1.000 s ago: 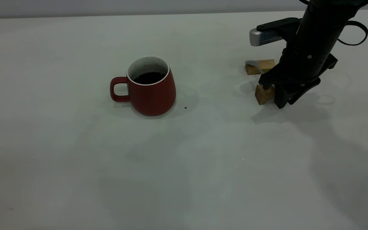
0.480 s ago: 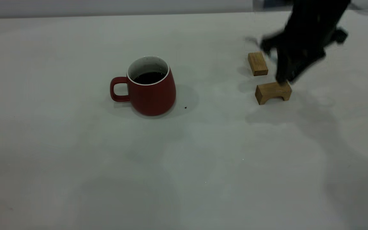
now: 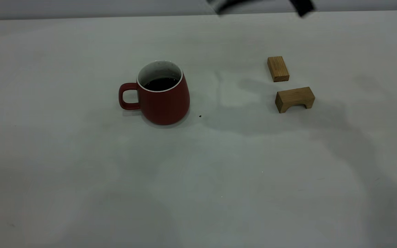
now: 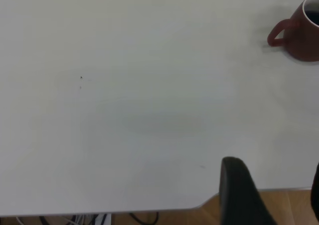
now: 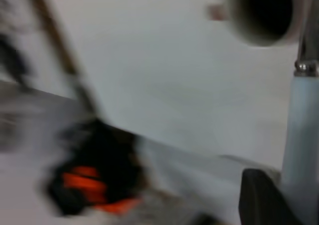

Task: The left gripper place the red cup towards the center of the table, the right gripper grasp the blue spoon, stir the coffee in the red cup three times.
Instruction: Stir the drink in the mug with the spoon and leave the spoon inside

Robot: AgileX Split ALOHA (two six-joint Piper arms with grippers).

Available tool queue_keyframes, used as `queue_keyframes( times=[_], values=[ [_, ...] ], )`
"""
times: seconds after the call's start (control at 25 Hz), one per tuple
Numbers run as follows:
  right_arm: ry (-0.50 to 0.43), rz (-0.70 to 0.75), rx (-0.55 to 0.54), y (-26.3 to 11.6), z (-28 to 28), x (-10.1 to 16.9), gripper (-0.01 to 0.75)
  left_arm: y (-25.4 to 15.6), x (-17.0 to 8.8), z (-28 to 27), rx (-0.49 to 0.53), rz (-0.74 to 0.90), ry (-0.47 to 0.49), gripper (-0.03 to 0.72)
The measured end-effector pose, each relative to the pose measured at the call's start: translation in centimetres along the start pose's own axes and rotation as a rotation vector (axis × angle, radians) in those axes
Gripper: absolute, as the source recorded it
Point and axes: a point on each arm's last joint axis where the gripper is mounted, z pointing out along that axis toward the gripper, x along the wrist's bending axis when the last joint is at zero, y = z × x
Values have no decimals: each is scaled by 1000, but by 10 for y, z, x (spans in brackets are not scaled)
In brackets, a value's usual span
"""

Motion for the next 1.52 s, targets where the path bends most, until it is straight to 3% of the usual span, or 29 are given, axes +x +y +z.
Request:
queue_keyframes(
  times=[0.28, 0.44, 0.76, 1.16, 1.32, 1.52],
  values=[
    [226, 702, 42, -9, 31, 23, 135, 0, 0, 0, 0, 0, 0, 424],
    [256, 1000, 94, -16, 61, 24, 135, 0, 0, 0, 0, 0, 0, 424],
    [243, 1068, 109, 0, 106, 18, 135, 0, 0, 0, 0, 0, 0, 424],
    [154, 1254, 138, 11, 147, -28, 135, 0, 0, 0, 0, 0, 0, 424],
    [169, 1239, 182, 18, 156, -25, 135, 0, 0, 0, 0, 0, 0, 424],
    [177, 1150, 162, 31, 158, -27, 135, 0, 0, 0, 0, 0, 0, 424]
  ],
)
